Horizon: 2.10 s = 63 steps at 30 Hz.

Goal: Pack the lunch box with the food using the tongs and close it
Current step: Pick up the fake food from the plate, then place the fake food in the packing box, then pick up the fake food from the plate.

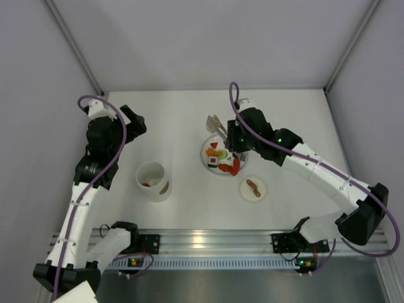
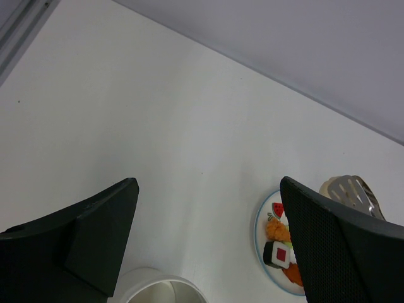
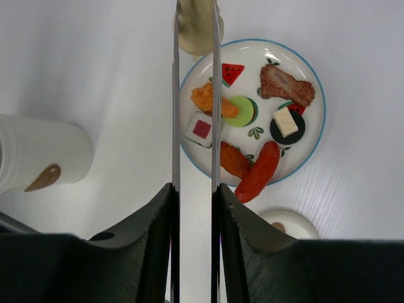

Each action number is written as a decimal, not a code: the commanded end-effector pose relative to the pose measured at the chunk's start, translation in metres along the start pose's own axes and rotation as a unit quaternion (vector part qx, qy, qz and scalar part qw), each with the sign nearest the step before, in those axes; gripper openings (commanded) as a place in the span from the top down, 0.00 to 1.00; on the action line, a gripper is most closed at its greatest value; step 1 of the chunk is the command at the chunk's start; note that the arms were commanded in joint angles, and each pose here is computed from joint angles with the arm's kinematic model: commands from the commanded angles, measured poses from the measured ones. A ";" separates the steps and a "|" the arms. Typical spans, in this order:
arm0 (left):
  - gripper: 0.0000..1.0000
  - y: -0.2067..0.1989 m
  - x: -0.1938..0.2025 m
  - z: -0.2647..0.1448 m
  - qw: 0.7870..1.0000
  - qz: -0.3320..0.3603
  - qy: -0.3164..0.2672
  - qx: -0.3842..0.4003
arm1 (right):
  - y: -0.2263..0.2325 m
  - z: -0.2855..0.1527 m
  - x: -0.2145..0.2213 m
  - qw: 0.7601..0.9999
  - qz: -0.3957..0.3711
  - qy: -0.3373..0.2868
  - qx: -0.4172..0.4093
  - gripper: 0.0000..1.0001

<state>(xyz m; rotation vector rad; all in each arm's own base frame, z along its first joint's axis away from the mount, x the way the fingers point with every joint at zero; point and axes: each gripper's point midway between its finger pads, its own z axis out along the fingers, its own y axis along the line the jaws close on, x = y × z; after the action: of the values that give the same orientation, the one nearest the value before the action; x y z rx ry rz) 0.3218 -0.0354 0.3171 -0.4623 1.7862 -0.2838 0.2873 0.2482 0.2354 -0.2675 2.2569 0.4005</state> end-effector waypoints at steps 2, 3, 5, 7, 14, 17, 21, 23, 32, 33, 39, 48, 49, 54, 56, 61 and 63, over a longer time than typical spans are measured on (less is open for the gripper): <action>0.01 -0.002 -0.005 0.000 1.000 0.000 -0.008 0.007 | 0.050 -0.042 -0.021 0.995 -0.015 -0.031 -0.090 0.75; 0.01 -0.002 -0.005 0.000 1.000 -0.001 -0.009 0.007 | 0.058 -0.048 -0.021 0.994 -0.020 -0.034 -0.101 0.75; 0.01 -0.002 -0.005 0.001 1.000 0.000 -0.008 0.007 | 0.083 -0.062 -0.020 0.990 -0.030 -0.038 -0.134 0.75; 0.01 -0.001 -0.004 0.001 1.000 0.000 -0.008 0.006 | 0.102 -0.071 -0.018 0.986 -0.037 -0.039 -0.158 0.75; 0.01 -0.001 -0.003 0.002 1.000 0.000 -0.006 0.006 | 0.178 -0.096 0.012 0.967 -0.080 -0.016 -0.243 0.73; 0.01 -0.001 -0.003 0.002 1.000 -0.001 -0.006 0.006 | 0.191 -0.095 0.022 0.964 -0.091 -0.006 -0.252 0.72; 0.01 -0.002 -0.003 0.002 1.000 -0.001 -0.005 0.007 | 0.201 -0.086 0.038 0.962 -0.100 0.013 -0.253 0.71; 0.01 -0.002 -0.002 0.002 1.000 -0.001 -0.004 0.007 | 0.204 -0.084 0.040 0.961 -0.099 0.013 -0.257 0.67; 0.01 -0.002 -0.003 0.001 1.000 -0.001 -0.004 0.007 | 0.209 -0.082 0.044 0.960 -0.103 0.016 -0.261 0.54; 0.01 -0.001 -0.001 0.001 1.000 0.000 -0.003 0.008 | 0.209 -0.082 0.044 0.960 -0.103 0.016 -0.261 0.53; 0.01 -0.001 -0.002 0.001 1.000 -0.001 -0.004 0.007 | 0.210 -0.084 0.042 0.959 -0.102 0.012 -0.263 0.46; 0.01 -0.001 -0.002 0.000 1.000 -0.001 -0.005 0.007 | 0.149 -0.088 0.008 0.980 -0.079 -0.037 -0.180 0.45; 0.01 -0.001 -0.003 0.000 1.000 -0.001 -0.006 0.007 | 0.133 -0.085 0.001 0.984 -0.069 -0.043 -0.161 0.45; 0.01 -0.002 -0.002 0.000 1.000 0.000 -0.005 0.008 | 0.058 -0.064 0.000 0.996 -0.045 -0.038 -0.072 0.46; 0.01 -0.002 -0.003 -0.001 1.000 -0.001 -0.006 0.008 | 0.040 -0.057 0.006 0.997 -0.044 -0.032 -0.052 0.46; 0.01 -0.002 -0.003 0.001 1.000 0.000 -0.005 0.009 | 0.014 -0.024 0.038 0.999 -0.040 0.012 -0.027 0.46; 0.01 -0.002 -0.003 0.000 1.000 0.000 -0.006 0.010 | 0.010 -0.012 0.050 0.998 -0.044 0.030 -0.021 0.46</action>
<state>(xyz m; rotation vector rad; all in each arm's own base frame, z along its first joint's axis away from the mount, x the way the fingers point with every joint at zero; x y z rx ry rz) 0.3217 -0.0367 0.3169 -0.4573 1.7887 -0.2906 0.2396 0.2462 0.2195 -0.3759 2.2748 0.3922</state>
